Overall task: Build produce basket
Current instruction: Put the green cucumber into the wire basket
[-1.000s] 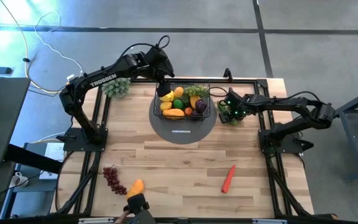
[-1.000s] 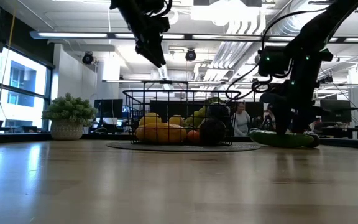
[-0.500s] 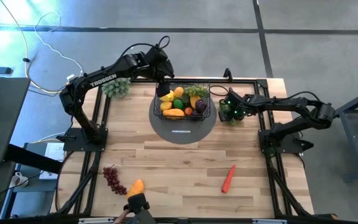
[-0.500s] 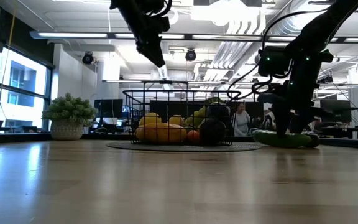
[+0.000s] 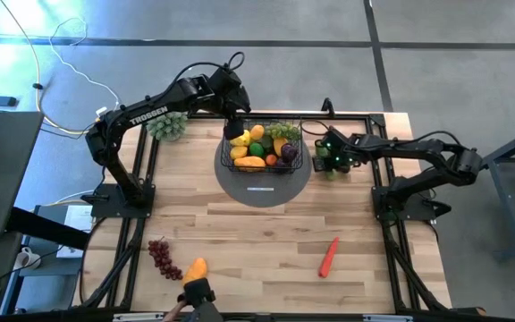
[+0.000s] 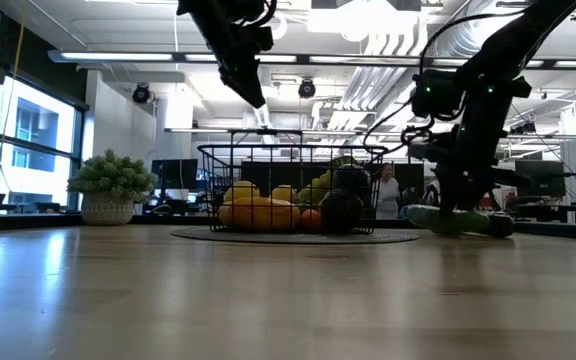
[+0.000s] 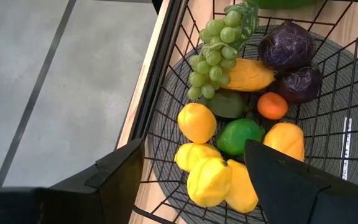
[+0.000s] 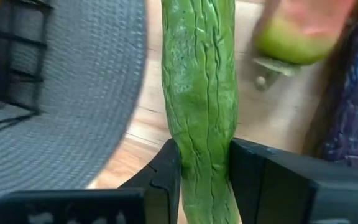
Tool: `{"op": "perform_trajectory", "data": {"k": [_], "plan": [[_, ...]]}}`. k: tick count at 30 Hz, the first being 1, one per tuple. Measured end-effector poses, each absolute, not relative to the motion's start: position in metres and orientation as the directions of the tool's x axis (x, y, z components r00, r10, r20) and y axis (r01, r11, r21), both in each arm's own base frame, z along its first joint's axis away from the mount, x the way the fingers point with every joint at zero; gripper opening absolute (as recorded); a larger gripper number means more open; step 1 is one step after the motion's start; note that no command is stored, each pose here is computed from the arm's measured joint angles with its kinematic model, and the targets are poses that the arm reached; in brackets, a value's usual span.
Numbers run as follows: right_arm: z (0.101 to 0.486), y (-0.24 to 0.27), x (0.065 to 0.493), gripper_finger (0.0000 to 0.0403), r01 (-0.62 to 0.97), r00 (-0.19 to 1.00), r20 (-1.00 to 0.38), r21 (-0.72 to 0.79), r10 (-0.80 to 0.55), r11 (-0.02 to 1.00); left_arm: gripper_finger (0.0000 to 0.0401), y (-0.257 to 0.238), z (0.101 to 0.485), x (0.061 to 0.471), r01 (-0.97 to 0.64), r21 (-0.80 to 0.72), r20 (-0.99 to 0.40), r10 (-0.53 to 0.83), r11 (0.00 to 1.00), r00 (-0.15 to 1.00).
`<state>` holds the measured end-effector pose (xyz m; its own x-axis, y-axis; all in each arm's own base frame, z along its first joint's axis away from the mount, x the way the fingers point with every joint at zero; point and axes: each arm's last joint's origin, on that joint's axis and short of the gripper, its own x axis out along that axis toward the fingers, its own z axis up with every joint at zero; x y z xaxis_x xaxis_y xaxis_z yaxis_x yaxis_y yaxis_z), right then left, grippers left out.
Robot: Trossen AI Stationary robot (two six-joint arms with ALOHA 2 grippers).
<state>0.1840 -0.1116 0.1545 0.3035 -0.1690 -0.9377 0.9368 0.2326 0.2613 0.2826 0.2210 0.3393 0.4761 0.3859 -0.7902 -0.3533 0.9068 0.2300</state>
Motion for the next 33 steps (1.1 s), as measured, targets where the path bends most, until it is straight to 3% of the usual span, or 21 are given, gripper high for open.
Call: {"op": "perform_trajectory", "data": {"k": [20, 27, 33], "plan": [[0.197, -0.114, 0.211, 0.0079, 0.923, 0.373, -0.897, 0.333, -0.235, 0.194, 0.0266, 0.22, 0.337, 0.28, -0.322, 0.242, -0.809, 0.374, 0.915, 0.453], [0.231, -0.122, 0.219, 0.0081, 0.937, 0.345, -0.874, 0.297, -0.341, 0.186, 0.0266, 0.214, 0.347, 0.272, -0.334, 0.255, -0.807, 0.39, 0.907, 0.444], [0.274, -0.131, 0.231, 0.0081, 0.913, 0.403, -0.786, 0.315, -0.469, 0.259, 0.0266, 0.205, 0.359, 0.26, -0.361, 0.242, -0.803, 0.395, 0.901, 0.447]]}}
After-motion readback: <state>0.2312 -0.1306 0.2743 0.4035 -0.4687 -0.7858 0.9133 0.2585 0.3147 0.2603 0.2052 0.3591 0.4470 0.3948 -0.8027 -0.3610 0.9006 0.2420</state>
